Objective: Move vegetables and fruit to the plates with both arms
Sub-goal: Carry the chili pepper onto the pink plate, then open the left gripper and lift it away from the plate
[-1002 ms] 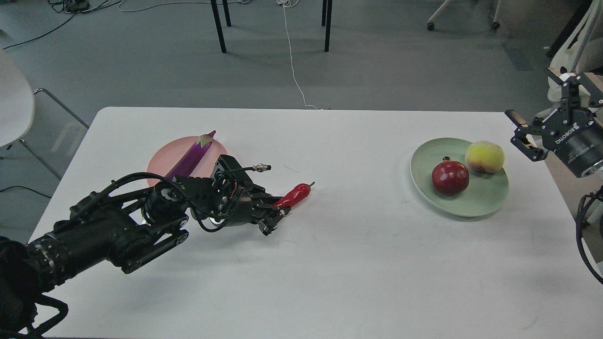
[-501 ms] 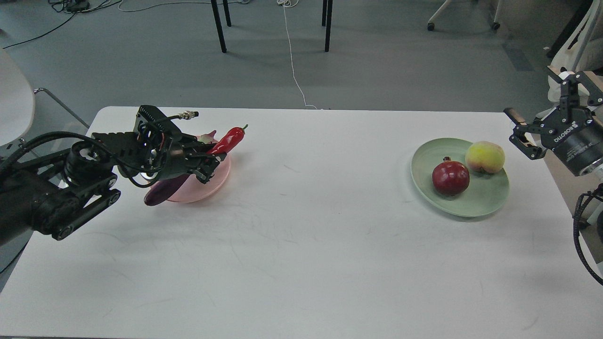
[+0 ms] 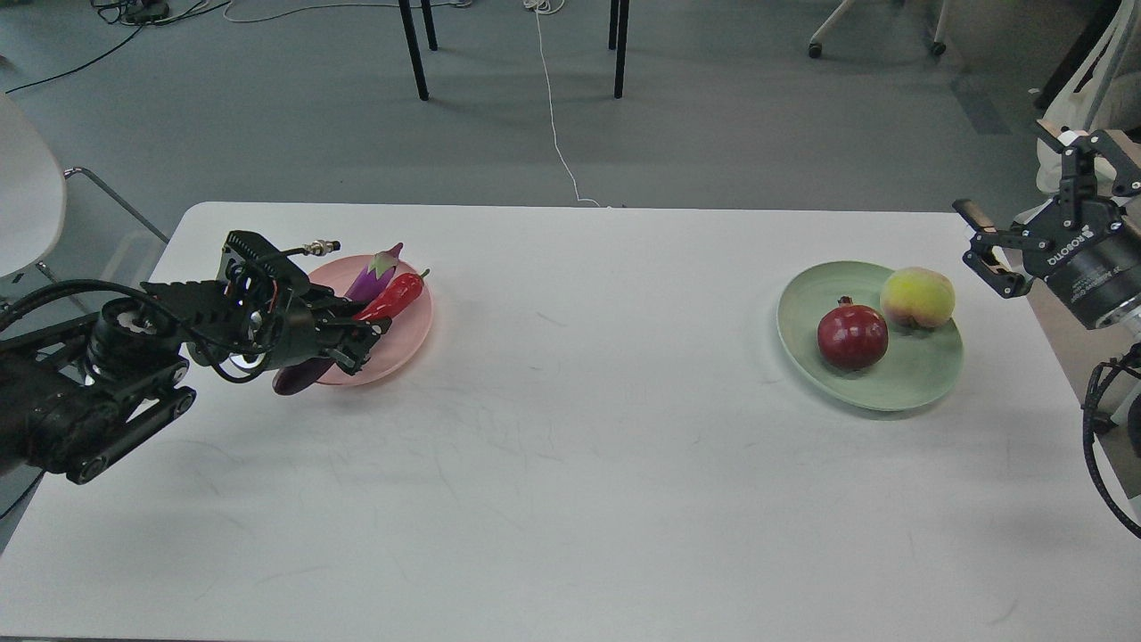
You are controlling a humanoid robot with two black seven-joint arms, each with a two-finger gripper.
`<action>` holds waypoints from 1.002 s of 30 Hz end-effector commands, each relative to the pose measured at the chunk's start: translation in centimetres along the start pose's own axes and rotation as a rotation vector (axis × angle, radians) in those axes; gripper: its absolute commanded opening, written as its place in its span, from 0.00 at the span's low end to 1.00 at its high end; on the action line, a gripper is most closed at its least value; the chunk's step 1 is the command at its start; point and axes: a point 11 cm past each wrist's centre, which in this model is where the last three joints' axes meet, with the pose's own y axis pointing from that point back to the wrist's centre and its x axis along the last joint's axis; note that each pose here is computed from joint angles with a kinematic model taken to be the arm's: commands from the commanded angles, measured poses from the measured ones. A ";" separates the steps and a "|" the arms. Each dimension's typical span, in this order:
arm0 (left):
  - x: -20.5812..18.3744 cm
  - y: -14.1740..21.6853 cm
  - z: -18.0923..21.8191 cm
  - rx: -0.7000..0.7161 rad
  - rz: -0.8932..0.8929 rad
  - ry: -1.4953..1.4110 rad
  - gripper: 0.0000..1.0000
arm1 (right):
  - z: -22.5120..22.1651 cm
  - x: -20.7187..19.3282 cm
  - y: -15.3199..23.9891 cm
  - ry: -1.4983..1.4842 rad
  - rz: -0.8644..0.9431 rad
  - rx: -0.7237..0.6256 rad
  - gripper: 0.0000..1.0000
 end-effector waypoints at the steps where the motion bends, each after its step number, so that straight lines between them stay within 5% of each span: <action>1: 0.0 0.1 -0.1 0.002 0.000 0.000 0.64 | 0.0 -0.1 0.0 -0.001 -0.001 0.000 0.98; 9: 0.5 0.1 -0.1 0.000 0.010 0.000 0.68 | -0.1 0.0 0.0 0.001 -0.001 0.000 0.98; 14: 5.0 0.7 0.1 -0.033 0.157 0.047 0.85 | 0.0 -0.1 0.0 -0.001 -0.002 0.000 0.98; 19: 12.7 2.8 5.1 -0.329 0.529 0.503 0.97 | -0.1 -0.2 -0.2 -0.007 -0.004 0.009 0.98; 23: 11.9 3.5 7.1 -0.506 0.620 0.979 0.98 | 0.8 -0.7 -0.9 -0.023 0.007 0.019 0.98; 30: 9.2 3.7 4.9 -0.524 0.783 1.426 0.98 | 2.7 -2.2 -2.4 -0.069 0.013 0.030 0.98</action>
